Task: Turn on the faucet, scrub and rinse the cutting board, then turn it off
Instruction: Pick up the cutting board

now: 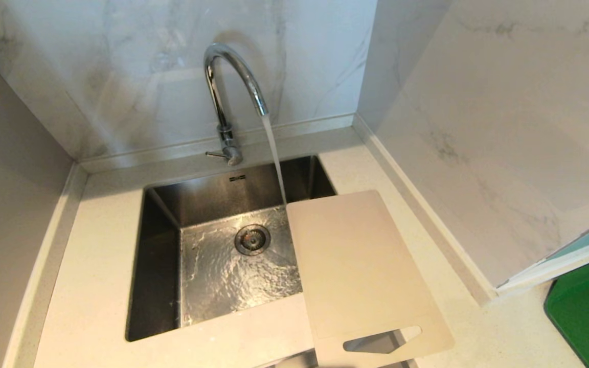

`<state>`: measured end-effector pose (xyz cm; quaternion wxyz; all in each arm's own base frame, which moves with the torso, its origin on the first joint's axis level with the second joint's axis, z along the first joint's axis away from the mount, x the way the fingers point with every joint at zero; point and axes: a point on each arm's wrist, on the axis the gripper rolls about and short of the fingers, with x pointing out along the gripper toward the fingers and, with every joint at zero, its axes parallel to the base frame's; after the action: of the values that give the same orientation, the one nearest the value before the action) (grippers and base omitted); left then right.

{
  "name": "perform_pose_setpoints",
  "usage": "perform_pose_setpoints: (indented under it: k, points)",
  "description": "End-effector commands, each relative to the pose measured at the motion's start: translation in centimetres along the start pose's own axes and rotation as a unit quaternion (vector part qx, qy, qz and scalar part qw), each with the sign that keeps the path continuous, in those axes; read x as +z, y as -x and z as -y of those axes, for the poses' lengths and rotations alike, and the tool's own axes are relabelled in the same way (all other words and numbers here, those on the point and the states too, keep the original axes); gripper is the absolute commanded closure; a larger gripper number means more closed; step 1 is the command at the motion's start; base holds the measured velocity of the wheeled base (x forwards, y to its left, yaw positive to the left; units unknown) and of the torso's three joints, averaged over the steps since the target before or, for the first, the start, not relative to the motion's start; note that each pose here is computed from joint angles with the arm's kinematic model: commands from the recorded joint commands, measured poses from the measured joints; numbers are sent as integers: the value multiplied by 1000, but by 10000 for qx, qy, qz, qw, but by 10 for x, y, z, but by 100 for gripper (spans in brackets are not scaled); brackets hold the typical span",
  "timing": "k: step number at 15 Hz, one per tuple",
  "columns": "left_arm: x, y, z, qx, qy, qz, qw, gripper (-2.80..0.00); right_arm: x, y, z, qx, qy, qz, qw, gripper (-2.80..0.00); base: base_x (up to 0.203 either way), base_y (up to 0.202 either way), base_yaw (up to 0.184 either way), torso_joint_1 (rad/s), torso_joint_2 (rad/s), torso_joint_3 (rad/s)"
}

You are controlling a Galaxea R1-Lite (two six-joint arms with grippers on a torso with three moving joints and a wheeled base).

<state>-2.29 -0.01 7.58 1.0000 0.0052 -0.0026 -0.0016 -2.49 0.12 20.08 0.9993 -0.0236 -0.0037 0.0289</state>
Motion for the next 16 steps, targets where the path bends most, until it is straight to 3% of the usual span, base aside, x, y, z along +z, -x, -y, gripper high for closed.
perform_pose_setpoints:
  k: [1,5,9,11,13,16]
  points:
    - [0,0,0,1,-2,-3,10000,0,41,-34,3,129,222,-425,9988,0,0,0,0,0,0,0]
    - [0,0,0,1,-2,-3,10000,0,61,-67,4,867,1208,-1289,9804,0,0,0,0,0,0,0]
    - [0,0,0,1,-2,-3,10000,0,66,-109,3,1641,1283,-1993,9575,0,0,0,0,0,0,0]
    - [0,0,0,7,-2,-3,10000,0,62,-116,1,2114,1789,-2631,9242,0,0,0,0,0,0,0]
    - [0,0,0,1,-2,-3,10000,0,58,-126,0,2342,2261,-2861,9012,0,0,0,0,0,0,0]
    - [0,0,0,1,-2,-3,10000,0,44,-144,-2,2216,3211,-3343,8579,0,0,0,0,0,0,0]
